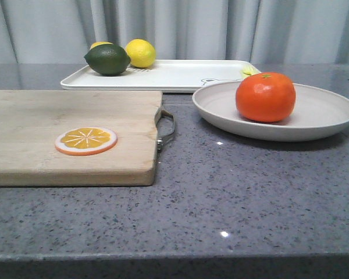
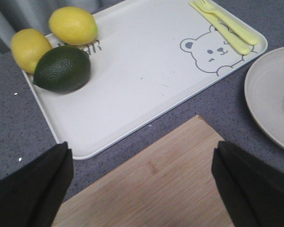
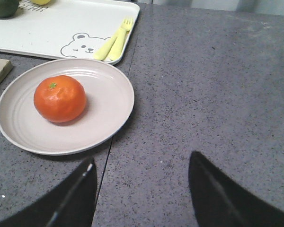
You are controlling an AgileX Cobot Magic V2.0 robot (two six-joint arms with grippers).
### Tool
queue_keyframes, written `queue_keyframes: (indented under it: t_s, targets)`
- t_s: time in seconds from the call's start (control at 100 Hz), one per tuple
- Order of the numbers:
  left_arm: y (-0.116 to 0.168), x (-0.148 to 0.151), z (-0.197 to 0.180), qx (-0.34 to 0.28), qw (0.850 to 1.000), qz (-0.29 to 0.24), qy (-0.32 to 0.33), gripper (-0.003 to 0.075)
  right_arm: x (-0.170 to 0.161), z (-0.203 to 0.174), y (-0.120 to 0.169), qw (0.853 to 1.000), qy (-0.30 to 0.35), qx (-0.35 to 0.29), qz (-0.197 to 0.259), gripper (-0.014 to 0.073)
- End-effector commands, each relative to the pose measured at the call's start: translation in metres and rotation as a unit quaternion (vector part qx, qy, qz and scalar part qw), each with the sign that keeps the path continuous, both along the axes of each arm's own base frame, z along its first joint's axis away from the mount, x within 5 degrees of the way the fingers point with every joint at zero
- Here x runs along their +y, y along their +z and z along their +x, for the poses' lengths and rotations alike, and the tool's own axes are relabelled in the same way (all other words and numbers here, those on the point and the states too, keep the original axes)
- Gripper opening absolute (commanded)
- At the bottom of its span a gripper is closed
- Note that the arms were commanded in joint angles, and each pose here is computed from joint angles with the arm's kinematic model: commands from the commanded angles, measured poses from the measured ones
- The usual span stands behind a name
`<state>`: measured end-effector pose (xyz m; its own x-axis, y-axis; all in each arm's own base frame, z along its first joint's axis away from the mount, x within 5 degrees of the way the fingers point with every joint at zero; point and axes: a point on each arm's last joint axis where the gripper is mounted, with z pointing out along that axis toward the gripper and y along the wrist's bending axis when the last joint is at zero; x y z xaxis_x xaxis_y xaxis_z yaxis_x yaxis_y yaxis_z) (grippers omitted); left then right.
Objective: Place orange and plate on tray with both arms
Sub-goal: 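Move the right gripper toward the plate rim farthest from the board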
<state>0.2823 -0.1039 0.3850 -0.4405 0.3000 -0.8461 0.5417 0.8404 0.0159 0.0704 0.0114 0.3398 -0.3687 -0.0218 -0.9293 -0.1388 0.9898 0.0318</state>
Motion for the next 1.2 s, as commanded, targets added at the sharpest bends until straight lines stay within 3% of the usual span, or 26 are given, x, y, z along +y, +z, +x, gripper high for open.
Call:
queue_keyframes:
  t_s: [0.0,0.36,0.56,0.72,1.0,1.19]
  targets:
    - [0.019,0.012,-0.028,-0.074,0.996,-0.033,0.026,0.0573,-0.001,0.003,0.015,0.999,-0.003,-0.044,-0.001,0.0442]
    - [-0.028,0.035,-0.092,-0.086,0.994,-0.04,0.056,0.0565,-0.001,0.003,0.014,0.999,-0.003,-0.042,-0.001,0.0442]
    - [-0.032,0.041,-0.107,-0.107,0.991,-0.046,0.063,0.0565,0.0,0.01,0.017,0.998,-0.003,-0.054,0.004,0.0442]
    - [-0.031,0.041,-0.108,-0.109,0.991,-0.047,0.063,0.0565,0.005,0.042,0.015,0.999,-0.005,-0.05,0.02,0.0442]
    - [-0.031,0.041,-0.108,-0.109,0.991,-0.047,0.063,0.0565,0.014,0.12,-0.01,0.997,-0.023,-0.003,0.071,0.0442]
    - [-0.031,0.041,-0.108,-0.109,0.991,-0.047,0.063,0.0565,0.018,0.161,-0.024,0.995,-0.032,0.044,0.081,0.0442]
